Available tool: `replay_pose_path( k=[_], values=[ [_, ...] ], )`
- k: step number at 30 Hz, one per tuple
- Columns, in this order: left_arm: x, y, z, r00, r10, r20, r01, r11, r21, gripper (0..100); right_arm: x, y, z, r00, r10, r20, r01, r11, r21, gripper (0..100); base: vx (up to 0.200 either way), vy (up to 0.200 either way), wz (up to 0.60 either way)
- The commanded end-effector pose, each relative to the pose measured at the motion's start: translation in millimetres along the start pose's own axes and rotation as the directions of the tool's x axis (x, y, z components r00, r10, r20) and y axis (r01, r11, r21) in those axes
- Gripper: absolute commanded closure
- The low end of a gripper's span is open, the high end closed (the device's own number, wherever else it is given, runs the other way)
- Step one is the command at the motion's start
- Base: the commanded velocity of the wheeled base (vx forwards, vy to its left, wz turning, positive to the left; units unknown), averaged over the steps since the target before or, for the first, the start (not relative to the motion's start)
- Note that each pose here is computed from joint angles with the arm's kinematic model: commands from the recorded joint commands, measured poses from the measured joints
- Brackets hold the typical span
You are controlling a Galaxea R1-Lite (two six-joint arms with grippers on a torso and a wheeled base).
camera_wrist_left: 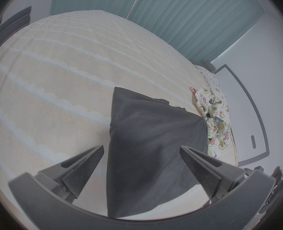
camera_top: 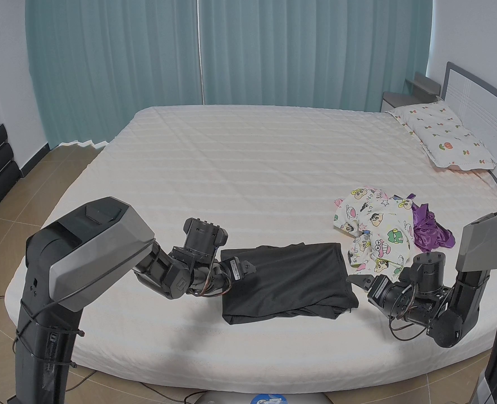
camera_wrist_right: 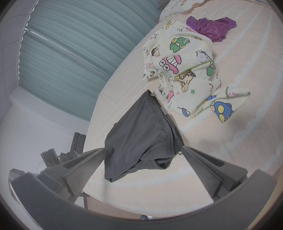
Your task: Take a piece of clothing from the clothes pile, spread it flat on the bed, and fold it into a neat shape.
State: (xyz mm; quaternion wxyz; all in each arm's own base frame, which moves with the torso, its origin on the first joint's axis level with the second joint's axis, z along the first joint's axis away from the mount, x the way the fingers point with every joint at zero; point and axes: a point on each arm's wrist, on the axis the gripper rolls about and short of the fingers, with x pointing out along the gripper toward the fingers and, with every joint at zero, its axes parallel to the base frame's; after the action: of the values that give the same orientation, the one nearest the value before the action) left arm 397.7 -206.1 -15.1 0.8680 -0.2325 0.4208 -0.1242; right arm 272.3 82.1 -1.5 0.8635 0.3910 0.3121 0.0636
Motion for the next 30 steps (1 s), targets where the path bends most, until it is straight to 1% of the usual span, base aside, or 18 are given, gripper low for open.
replay_pose_path(
  k=[1, 12, 23, 28, 30],
  values=[
    [14, 7, -12, 1.0, -0.001, -0.021, 0.001, 1.0, 0.004, 0, 1, -3, -2, 1.0, -0.01, -0.01, 0.01, 1.0, 0.004, 0, 0.0, 0.0, 0.0],
    [12, 12, -12, 1.0, 0.005, -0.019, -0.006, 1.0, -0.01, 0, 12, -10, -7, 0.999, -0.027, -0.019, 0.027, 1.0, 0.003, 0, 0.0, 0.0, 0.0],
    [14, 14, -14, 1.0, 0.018, -0.017, -0.018, 1.0, 0.0, 0, 12, -12, -9, 1.0, -0.017, -0.014, 0.017, 1.0, 0.0, 0, 0.0, 0.0, 0.0],
    [14, 12, -12, 1.0, -0.017, 0.01, 0.017, 1.0, -0.001, 0, 13, -13, -11, 1.0, -0.019, -0.021, 0.019, 1.0, -0.001, 0, 0.0, 0.0, 0.0],
    [13, 10, -16, 0.998, -0.05, 0.032, 0.05, 0.999, 0.01, 0, 14, -15, -12, 0.999, -0.025, -0.026, 0.025, 1.0, 0.0, 0, 0.0, 0.0, 0.0]
  ],
)
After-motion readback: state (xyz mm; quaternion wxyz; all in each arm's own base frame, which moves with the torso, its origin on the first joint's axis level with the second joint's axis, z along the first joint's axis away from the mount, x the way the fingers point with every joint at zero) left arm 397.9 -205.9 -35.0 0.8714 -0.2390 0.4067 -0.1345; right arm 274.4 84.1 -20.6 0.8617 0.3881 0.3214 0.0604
